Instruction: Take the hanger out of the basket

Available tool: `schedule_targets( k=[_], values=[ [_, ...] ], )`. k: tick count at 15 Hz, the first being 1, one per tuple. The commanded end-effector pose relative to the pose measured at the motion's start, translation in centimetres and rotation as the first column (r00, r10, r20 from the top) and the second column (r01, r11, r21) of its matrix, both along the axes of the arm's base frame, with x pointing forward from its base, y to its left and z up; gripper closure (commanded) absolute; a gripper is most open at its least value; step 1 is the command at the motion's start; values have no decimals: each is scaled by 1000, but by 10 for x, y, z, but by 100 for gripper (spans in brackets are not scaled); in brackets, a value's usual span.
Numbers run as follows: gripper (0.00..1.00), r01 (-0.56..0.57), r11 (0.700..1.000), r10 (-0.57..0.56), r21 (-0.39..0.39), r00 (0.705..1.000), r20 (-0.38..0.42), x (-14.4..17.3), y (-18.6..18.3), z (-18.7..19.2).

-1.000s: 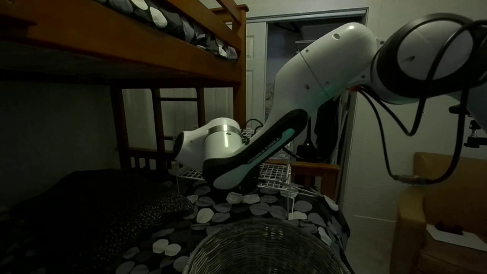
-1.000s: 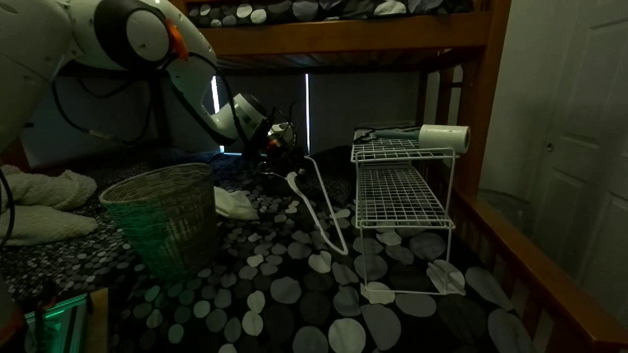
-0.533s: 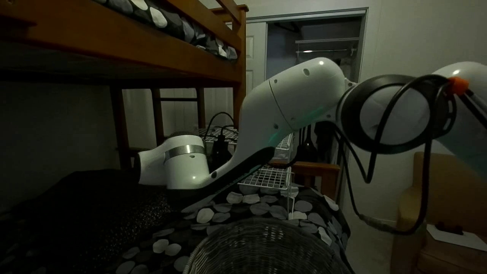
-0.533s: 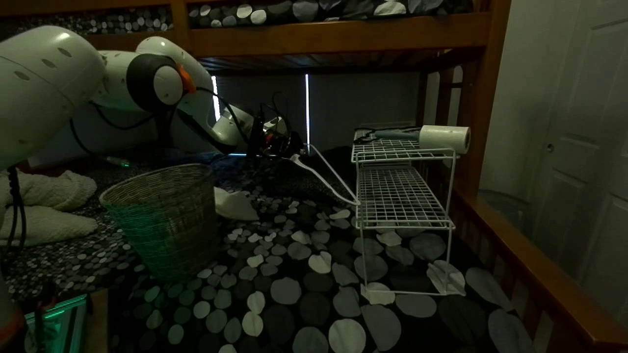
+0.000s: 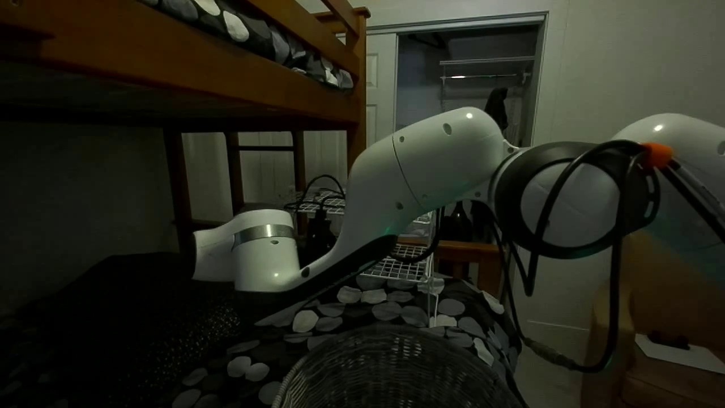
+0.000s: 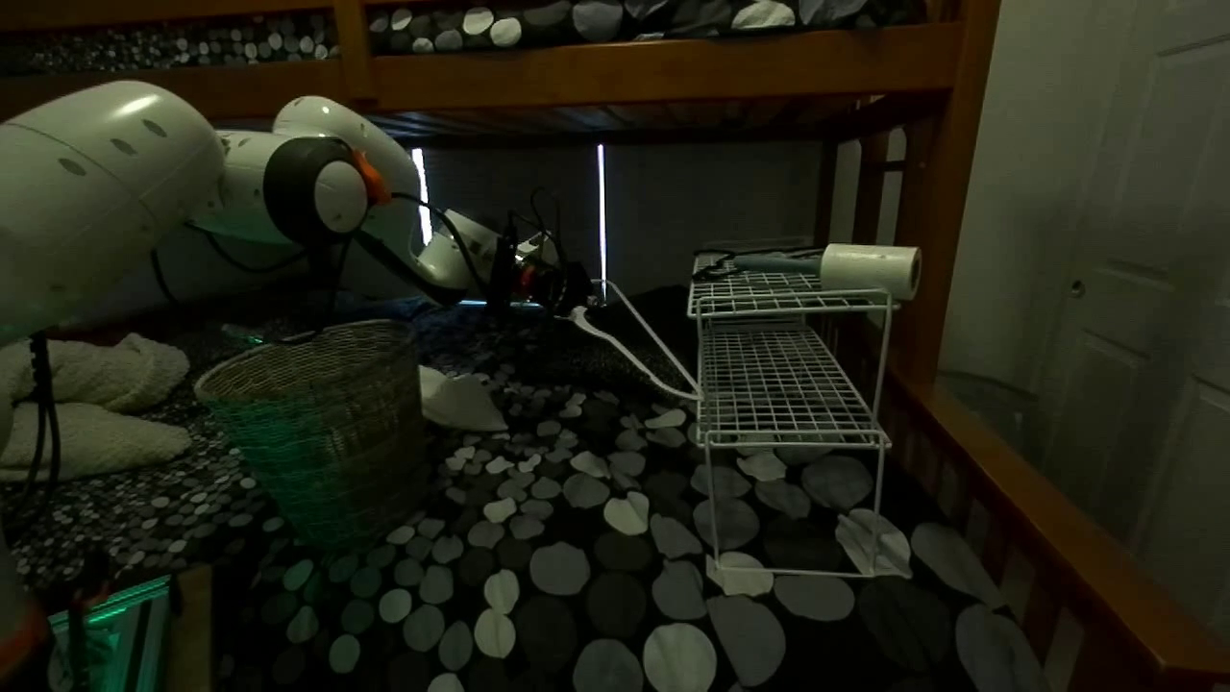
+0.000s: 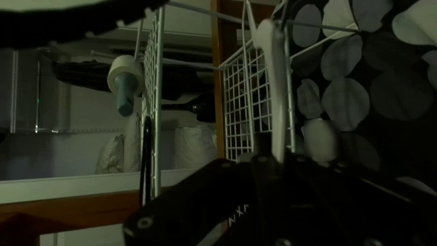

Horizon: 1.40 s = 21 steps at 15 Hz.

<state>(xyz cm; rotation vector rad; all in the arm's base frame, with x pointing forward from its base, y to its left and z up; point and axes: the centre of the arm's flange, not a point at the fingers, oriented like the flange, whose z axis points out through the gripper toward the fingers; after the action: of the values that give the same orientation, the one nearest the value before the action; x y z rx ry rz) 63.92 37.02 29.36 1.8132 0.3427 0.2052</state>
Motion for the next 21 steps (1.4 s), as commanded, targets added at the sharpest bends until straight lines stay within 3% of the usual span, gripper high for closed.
schedule_targets(
  k=[1,3,6,8,13,17,21],
  values=[
    [99,-59,998,59,23,998,11,8,55,-13],
    [99,-57,998,57,3,997,45,9,60,-12],
    [99,-1,996,17,-89,983,184,23,34,9],
    [99,-15,992,44,-125,972,231,37,17,18],
    [99,40,989,-9,-141,977,215,54,-15,1],
    [99,97,973,-44,-211,969,243,62,-54,-14],
    [99,143,973,-95,-182,963,250,76,-89,-27]
  ],
)
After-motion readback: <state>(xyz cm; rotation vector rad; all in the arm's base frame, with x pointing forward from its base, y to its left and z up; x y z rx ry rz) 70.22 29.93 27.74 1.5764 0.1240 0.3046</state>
